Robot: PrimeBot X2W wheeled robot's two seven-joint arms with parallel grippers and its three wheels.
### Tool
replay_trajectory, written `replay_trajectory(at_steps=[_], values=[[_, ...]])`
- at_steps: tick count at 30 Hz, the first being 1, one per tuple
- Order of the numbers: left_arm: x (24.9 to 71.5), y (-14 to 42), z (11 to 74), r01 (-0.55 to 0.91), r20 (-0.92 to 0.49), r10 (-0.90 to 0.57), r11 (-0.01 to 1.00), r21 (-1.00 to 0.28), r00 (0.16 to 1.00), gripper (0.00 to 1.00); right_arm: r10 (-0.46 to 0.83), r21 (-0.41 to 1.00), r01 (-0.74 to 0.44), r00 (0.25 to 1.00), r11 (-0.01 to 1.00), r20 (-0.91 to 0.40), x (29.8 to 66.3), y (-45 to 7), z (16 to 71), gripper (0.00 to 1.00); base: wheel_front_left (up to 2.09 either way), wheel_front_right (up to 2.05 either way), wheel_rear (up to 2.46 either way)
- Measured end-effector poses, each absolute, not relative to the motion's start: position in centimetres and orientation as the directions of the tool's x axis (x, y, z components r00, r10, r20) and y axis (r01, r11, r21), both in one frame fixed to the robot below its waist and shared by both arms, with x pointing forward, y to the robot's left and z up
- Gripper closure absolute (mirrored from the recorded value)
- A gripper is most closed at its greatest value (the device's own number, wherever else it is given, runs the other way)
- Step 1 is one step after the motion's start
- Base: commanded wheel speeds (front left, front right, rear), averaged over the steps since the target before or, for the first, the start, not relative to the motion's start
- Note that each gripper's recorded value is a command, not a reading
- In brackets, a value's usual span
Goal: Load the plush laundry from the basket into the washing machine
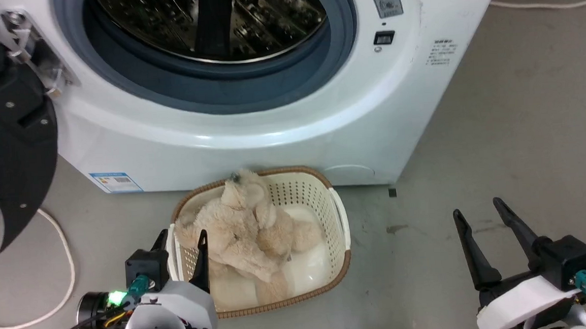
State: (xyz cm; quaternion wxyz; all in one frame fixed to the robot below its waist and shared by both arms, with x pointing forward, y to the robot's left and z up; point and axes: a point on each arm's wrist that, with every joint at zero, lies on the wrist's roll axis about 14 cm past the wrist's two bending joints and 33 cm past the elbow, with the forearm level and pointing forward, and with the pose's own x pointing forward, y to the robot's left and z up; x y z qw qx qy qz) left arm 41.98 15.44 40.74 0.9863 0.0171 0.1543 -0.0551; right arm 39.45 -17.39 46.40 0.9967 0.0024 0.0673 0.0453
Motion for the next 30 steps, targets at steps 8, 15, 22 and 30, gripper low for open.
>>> replay_trajectory(at_steps=[8, 15, 22, 30], values=[[42.9, 15.4, 36.8, 0.13, -0.411, -0.117, 0.991, 0.005, 0.904, 0.0, 0.078, 0.026, -0.075, 0.986, 0.997, -0.149, 40.2, -17.8, 45.3, 0.0, 0.0, 0.0, 0.0], [43.4, 15.5, 33.2, 0.131, -0.512, -0.122, 0.991, -0.018, 0.85, 0.0, 0.068, 0.04, -0.062, 0.982, 0.997, -0.177, 40.8, -18.1, 43.8, 0.0, 0.0, 0.0, 0.0], [43.5, 15.3, 29.5, 0.155, -0.619, -0.137, 0.988, -0.025, 0.773, 0.0, 0.059, 0.056, -0.049, 0.976, 0.997, -0.208, 41.1, -18.4, 42.2, 0.0, 0.0, 0.0, 0.0], [44.5, 14.0, 25.0, 0.192, -0.724, -0.177, 0.979, -0.063, 0.667, 0.0, 0.039, 0.079, -0.02, 0.968, 0.997, -0.247, 41.5, -19.0, 40.1, 0.0, 0.0, 0.0, 0.0]])
